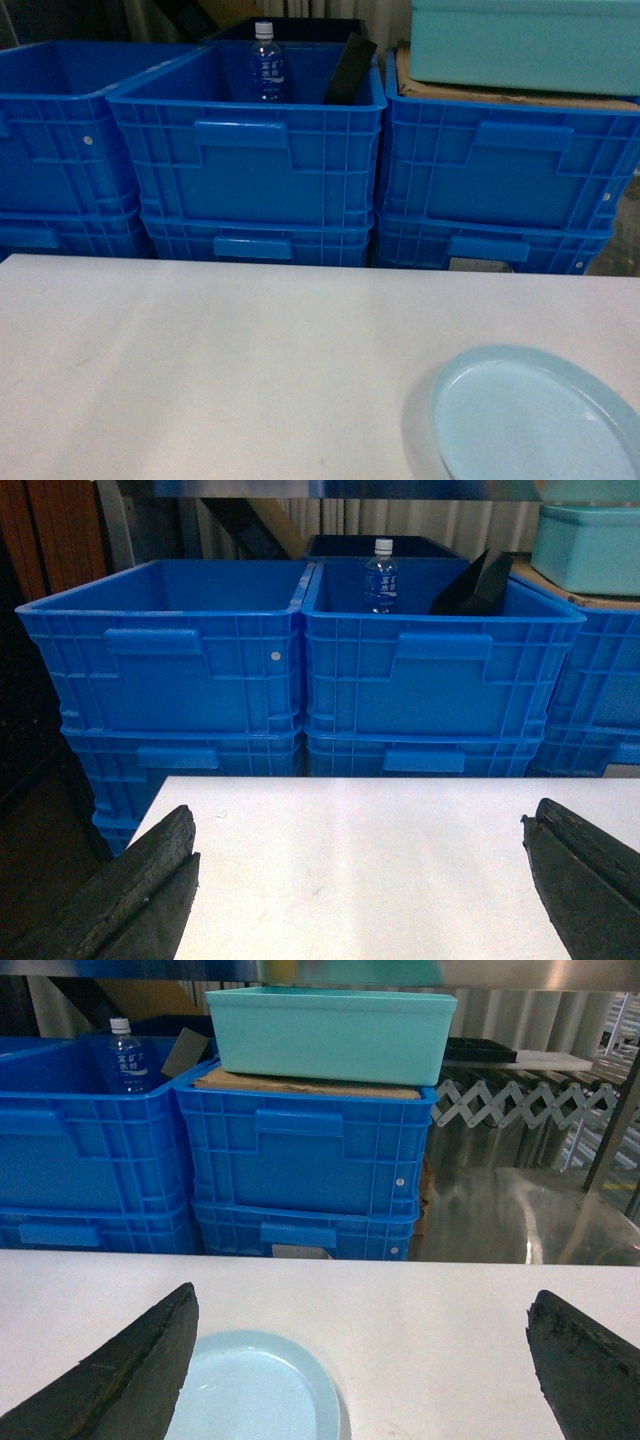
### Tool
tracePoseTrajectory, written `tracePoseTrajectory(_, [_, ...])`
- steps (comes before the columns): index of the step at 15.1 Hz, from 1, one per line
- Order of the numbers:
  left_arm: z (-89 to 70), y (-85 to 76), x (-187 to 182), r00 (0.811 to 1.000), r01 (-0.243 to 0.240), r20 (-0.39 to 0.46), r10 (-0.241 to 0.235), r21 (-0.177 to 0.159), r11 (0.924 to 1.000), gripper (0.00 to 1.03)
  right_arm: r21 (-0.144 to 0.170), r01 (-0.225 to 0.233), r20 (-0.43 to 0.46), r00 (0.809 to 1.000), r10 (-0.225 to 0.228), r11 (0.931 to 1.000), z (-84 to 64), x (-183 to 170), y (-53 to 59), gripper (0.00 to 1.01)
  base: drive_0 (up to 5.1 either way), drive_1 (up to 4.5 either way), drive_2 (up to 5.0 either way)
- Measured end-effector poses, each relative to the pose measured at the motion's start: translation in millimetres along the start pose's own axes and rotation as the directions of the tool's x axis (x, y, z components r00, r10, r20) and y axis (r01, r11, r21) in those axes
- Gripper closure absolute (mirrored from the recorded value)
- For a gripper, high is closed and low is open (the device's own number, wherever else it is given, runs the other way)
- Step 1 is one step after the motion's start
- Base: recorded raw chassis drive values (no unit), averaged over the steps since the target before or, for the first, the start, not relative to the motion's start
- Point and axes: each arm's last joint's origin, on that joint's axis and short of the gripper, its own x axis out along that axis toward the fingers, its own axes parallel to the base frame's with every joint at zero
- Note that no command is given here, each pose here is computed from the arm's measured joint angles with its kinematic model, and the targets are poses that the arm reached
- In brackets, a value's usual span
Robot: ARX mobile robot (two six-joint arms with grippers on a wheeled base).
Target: Place blue tray on left shelf second layer neatly
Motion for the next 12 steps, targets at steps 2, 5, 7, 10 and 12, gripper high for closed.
tracePoseTrajectory(2, [0.0, 0.0, 0.0, 1.000, 0.000, 0.000, 0.000, 0.000, 1.0000, 0.05, 0.000, 0.000, 0.000, 1.000, 0.000, 1.0000, 0.0, 0.0, 0.0, 0.03, 0.0, 0.00, 0.0])
tracePoseTrajectory(5, [0.0, 0.0, 0.0, 1.000, 0.000, 0.000, 0.000, 0.000, 1.0000, 0.05, 0.000, 0.000, 0.000, 1.000, 0.000, 1.0000, 0.0, 0.0, 0.0, 0.03, 0.0, 0.00, 0.0])
tracePoseTrajectory(7, [0.0, 0.0, 0.0, 1.000, 0.000, 0.000, 0.000, 0.000, 1.0000, 0.05, 0.000, 0.000, 0.000, 1.000, 0.000, 1.0000, 0.0, 0.0, 0.0, 0.03, 0.0, 0.00, 0.0])
tracePoseTrajectory(10, [0.0, 0.0, 0.0, 1.000, 0.000, 0.000, 0.000, 0.000, 1.0000, 0.05, 0.000, 0.000, 0.000, 1.000, 0.000, 1.0000, 0.0, 0.0, 0.0, 0.03, 0.0, 0.00, 0.0])
tracePoseTrajectory(12, [0.0, 0.0, 0.0, 1.000, 0.000, 0.000, 0.000, 0.000, 1.0000, 0.05, 0.017, -0.025, -0.057, 0.998, 0.026, 0.9995, -5.6, -0.2, -3.2, 0.03, 0.0, 0.00, 0.0])
